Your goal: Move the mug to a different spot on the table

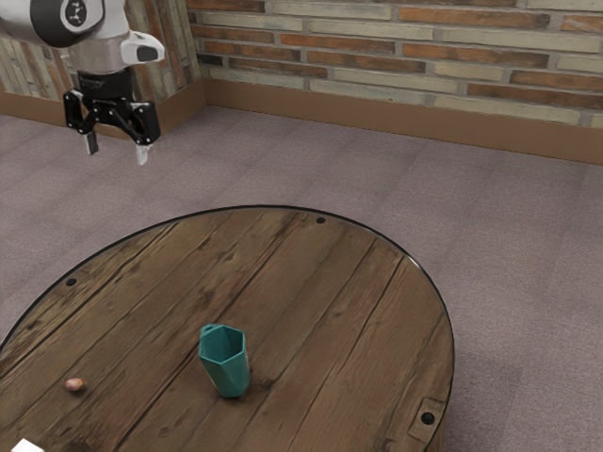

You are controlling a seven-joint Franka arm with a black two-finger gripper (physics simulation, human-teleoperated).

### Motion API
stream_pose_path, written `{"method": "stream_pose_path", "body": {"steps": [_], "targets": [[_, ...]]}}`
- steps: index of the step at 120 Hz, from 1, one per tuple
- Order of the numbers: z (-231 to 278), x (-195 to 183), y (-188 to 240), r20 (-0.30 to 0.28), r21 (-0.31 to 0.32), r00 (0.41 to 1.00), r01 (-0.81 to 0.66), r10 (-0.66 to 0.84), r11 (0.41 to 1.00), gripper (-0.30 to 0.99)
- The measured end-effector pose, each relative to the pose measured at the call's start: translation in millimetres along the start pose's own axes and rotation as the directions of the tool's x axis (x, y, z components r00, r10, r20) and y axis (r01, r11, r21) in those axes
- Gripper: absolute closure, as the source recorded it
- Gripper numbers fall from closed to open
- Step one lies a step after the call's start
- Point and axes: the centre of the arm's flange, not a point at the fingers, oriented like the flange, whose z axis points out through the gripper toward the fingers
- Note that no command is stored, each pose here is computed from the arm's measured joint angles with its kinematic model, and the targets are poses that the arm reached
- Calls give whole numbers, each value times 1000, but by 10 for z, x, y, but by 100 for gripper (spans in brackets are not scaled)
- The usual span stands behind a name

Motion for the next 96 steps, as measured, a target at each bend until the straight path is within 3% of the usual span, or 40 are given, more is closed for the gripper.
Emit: {"method": "stream_pose_path", "body": {"steps": [24, 42, 49, 57, 73, 96], "targets": [[438, 241, -209, -31, -70, 995, 87, -90, 994, 0], [1183, 290, -136, 92, -154, 954, 297, -285, 943, 0], [1417, 275, 84, 138, -164, 933, 352, -332, 921, 0], [1642, 183, 626, 169, -160, 928, 359, -333, 919, 0], [1968, -118, 1699, 185, -135, 934, 334, -307, 933, 0], [2414, -112, 1458, 228, -102, 820, 556, -525, 825, 0]]}}
